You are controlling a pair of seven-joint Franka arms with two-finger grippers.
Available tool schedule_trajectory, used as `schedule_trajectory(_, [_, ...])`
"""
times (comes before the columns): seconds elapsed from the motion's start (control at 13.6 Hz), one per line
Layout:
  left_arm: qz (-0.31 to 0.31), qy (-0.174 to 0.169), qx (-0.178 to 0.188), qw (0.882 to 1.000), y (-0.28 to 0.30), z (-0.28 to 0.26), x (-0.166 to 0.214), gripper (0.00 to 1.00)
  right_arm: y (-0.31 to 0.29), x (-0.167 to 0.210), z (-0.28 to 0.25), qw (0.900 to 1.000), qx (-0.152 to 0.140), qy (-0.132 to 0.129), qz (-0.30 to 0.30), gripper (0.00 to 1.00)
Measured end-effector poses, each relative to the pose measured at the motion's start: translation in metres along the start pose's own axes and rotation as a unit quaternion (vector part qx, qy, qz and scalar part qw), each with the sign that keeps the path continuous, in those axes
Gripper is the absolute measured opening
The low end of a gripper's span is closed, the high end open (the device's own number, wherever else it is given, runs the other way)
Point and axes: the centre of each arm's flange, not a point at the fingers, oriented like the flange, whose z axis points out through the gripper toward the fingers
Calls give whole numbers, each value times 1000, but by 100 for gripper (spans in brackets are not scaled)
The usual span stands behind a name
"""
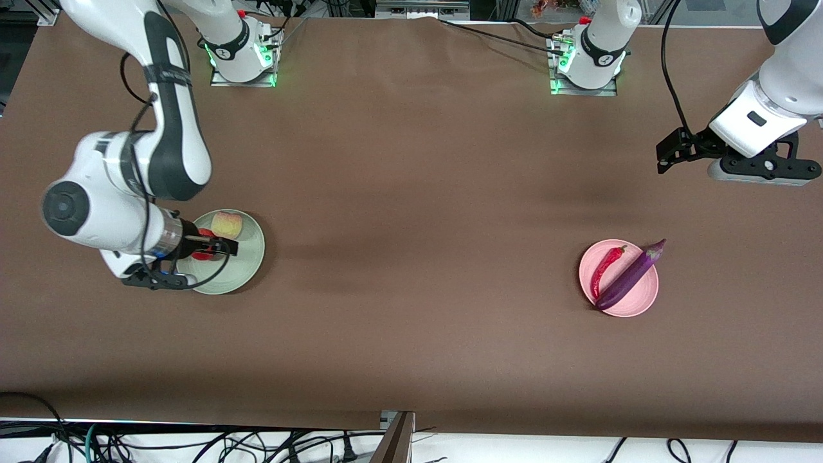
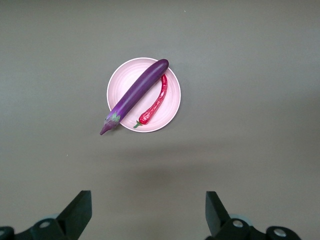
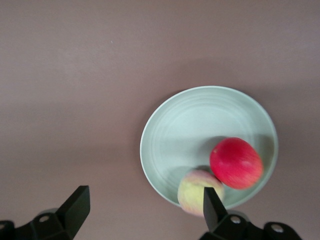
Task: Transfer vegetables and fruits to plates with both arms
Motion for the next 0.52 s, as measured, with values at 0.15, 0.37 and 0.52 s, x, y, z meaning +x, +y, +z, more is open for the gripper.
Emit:
schedule_trajectory(0.15, [0, 0, 0, 1000, 0, 0, 0, 100, 4, -8, -36, 1000, 1, -11, -3, 100])
schedule_trajectory(0.37, [2, 0, 0, 1000, 2, 0, 0, 100, 12, -26, -88, 1000, 16, 2, -6, 100])
schedule_trajectory(0.52, [3, 0, 0, 1000, 4, 0, 0, 100, 23, -43, -119, 1000, 13, 3, -9, 100])
